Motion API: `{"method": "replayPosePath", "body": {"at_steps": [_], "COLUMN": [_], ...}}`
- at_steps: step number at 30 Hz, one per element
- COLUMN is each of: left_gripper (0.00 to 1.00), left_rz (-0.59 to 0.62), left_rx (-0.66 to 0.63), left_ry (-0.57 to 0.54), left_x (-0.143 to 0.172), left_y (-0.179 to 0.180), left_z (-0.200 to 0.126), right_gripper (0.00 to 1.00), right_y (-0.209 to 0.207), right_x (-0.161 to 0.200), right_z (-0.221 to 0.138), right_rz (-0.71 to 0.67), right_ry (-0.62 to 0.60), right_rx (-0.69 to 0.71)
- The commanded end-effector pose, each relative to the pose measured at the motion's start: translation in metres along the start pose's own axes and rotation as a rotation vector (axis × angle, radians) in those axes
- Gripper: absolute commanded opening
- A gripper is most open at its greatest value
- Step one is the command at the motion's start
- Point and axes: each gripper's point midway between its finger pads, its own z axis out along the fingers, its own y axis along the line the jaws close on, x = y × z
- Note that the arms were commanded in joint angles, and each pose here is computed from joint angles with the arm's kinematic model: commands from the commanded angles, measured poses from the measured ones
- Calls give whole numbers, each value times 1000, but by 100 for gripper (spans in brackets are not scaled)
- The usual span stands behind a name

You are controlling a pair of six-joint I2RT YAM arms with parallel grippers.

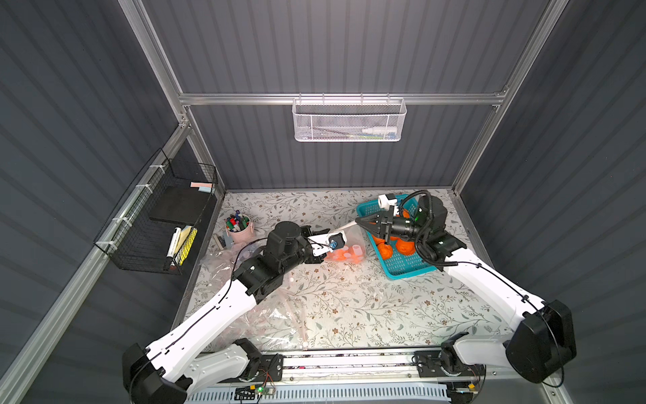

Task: Open the zip-top bag and take out the orange
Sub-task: Unzip the zipper on the zipper food storage bag.

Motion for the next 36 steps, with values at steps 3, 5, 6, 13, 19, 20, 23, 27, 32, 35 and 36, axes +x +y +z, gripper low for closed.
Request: {"method": "replayPosePath", "body": {"at_steps": [3, 5, 6, 13, 19, 20, 23, 27, 32, 35, 36], "left_gripper": [8, 8, 8, 9, 11, 11, 12, 11, 12, 12, 12], "left_rz": [-62, -78, -83, -127, -173, -179, -200, -220, -261, -276, -279], "left_rx": [14, 20, 22, 72, 89, 95, 111, 132, 143, 153, 155], "left_ry": [145, 169, 184, 249, 278, 279, 289, 308, 334, 329, 330], "left_x": [26, 28, 29, 35, 38, 38, 39, 42, 43, 41, 41], "left_y": [0, 1, 1, -4, -7, -8, -12, -17, -18, -19, -19], "left_z": [-23, -27, -29, -47, -60, -61, -65, -70, -78, -82, -84], "right_gripper": [0, 0, 0, 0, 0, 0, 0, 0, 0, 0, 0], "right_y": [16, 15, 14, 8, 4, 4, 3, 2, 1, 0, 0], "right_x": [-40, -42, -43, -46, -47, -47, -47, -48, -48, -48, -47], "right_z": [-32, -36, -37, -39, -41, -42, -42, -42, -42, -42, -42], "right_rz": [-28, -26, -24, -20, -20, -22, -25, -26, -27, -27, -27], "right_ry": [-175, -181, -183, -185, -187, -188, -189, -190, -188, -189, -189], "right_rx": [-37, -34, -33, -23, -12, -12, -7, 1, 4, 7, 7]}}
